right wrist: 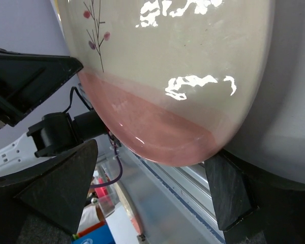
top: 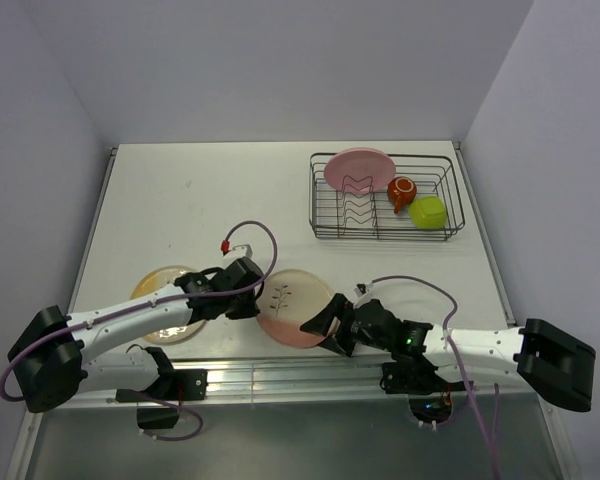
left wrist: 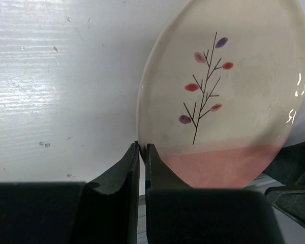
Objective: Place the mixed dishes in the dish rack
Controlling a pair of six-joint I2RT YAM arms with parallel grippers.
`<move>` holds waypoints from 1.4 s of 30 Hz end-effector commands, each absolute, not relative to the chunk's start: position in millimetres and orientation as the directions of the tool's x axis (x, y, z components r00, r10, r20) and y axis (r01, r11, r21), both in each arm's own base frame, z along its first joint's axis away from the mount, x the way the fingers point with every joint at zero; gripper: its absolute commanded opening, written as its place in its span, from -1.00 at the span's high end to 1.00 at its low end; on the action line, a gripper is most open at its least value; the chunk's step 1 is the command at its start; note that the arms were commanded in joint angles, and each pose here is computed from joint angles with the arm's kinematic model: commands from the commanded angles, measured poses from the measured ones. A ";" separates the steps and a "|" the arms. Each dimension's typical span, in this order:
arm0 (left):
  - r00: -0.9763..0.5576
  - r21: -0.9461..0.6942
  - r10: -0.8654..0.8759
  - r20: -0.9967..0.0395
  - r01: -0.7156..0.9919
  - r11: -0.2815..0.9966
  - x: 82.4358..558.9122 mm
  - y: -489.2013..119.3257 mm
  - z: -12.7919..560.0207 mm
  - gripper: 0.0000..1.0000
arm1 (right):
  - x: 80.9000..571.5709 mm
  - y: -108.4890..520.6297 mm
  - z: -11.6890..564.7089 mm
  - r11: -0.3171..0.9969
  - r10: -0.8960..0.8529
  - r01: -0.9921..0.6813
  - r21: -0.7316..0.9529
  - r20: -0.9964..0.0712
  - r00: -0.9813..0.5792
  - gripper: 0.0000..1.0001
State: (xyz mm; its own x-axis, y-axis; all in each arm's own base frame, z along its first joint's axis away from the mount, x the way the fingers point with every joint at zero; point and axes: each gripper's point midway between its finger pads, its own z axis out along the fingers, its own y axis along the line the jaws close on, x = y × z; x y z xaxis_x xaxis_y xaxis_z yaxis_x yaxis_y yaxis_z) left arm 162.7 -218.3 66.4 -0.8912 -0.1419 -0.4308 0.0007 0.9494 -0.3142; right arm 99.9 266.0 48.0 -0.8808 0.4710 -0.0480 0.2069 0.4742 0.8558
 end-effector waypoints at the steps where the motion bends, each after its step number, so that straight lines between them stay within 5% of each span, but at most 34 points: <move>1: -0.891 -0.375 -0.143 -0.431 0.033 0.926 157.2 -235.4 72.3 1.00 | 116.5 265.3 60.2 0.444 0.527 0.167 0.880 -0.105 -0.843 -0.82; 31: -0.925 -0.406 -0.035 -0.379 0.132 0.904 83.6 -295.8 60.0 1.00 | 143.7 264.9 88.2 0.341 0.610 0.089 0.936 -0.148 -0.778 -0.76; 39: -0.925 -0.411 -0.003 -0.379 0.166 0.896 75.6 -312.7 60.9 1.00 | 142.9 272.5 90.0 0.337 0.579 0.067 0.939 -0.150 -0.801 -0.51; 42: -0.922 -0.407 -0.006 -0.388 0.166 0.898 77.5 -312.6 63.0 1.00 | 142.3 272.5 82.5 0.359 0.568 0.076 0.930 -0.153 -0.808 -0.23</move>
State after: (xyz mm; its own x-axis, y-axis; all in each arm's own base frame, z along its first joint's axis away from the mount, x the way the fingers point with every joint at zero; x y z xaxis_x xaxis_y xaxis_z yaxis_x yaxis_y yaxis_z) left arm 77.2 -294.5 46.9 -0.9238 0.0161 -0.3825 0.1620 0.9217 -0.3524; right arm 130.9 256.2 47.0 -0.8178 0.5546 -0.1533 0.1468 0.4587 0.8764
